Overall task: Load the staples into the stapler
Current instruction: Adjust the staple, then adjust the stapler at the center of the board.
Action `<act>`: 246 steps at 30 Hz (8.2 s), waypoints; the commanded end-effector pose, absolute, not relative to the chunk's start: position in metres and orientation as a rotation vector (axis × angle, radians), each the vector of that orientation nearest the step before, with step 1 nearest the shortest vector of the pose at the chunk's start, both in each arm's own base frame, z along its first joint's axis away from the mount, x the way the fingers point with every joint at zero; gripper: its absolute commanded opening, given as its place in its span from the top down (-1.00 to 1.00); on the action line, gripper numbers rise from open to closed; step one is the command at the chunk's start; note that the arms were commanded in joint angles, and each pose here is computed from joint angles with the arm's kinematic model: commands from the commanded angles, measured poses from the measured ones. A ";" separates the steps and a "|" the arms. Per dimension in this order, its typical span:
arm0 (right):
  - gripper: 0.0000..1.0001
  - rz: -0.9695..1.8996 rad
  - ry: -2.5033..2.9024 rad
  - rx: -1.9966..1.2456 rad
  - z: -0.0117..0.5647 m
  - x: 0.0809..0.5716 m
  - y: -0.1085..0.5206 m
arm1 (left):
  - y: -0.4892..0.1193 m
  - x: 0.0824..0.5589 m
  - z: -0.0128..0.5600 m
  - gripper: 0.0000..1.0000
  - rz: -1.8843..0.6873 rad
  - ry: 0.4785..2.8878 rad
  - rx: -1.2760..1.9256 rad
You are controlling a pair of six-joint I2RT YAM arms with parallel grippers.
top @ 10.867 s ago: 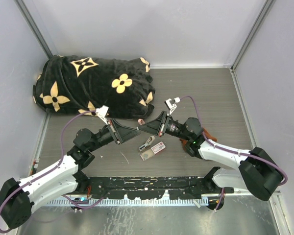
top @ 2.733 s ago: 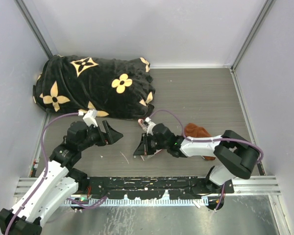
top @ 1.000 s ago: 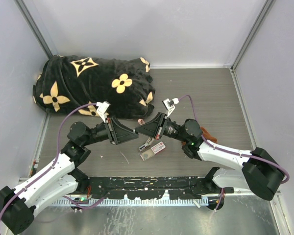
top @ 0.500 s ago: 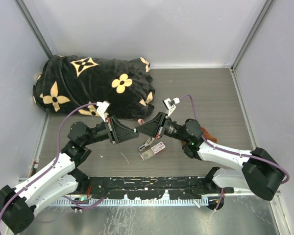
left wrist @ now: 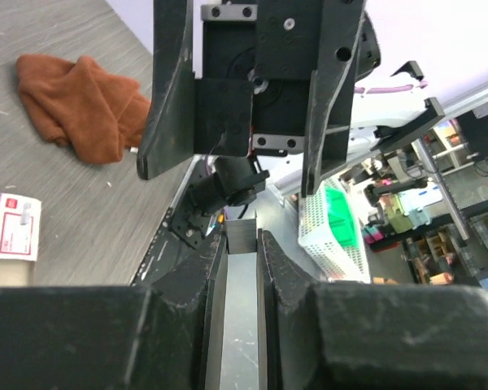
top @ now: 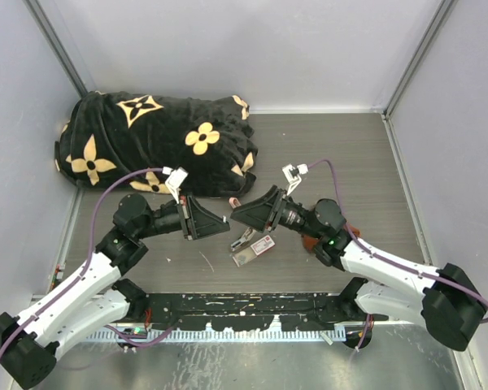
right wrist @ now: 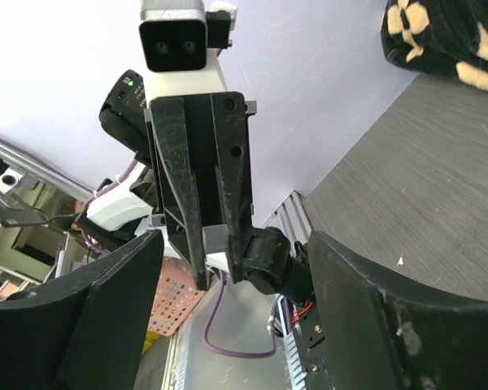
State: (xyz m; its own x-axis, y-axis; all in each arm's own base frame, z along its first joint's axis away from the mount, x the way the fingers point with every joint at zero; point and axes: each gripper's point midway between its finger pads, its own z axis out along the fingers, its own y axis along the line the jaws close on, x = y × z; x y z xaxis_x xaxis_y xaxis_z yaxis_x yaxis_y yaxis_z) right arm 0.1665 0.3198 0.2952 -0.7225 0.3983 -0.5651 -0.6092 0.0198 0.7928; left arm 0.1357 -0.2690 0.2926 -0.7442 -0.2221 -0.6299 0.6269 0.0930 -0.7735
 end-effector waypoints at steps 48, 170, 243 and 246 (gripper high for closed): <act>-0.21 1.342 1.318 -1.257 0.250 0.072 0.303 | -0.311 0.060 0.232 1.00 -1.226 1.726 1.514; 0.80 1.100 1.322 -0.715 0.232 0.132 0.263 | -0.311 0.250 0.084 0.83 -0.811 2.087 0.893; 0.81 1.093 1.377 -0.679 0.223 0.150 0.280 | -0.215 0.228 0.084 -0.17 -0.870 2.196 0.290; 0.81 1.093 1.377 -0.680 0.223 0.149 0.280 | -0.210 0.226 0.079 -0.02 -0.842 2.225 0.285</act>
State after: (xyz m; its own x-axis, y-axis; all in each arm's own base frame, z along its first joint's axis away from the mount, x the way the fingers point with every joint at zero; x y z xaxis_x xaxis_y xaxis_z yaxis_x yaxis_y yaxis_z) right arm 0.1468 0.2784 0.1957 -0.1821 0.1356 -0.9739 -0.8913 0.3955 0.2218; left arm 0.2233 -0.2080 0.0709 -0.7327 -0.0519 -0.6786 0.3983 0.7758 -0.4893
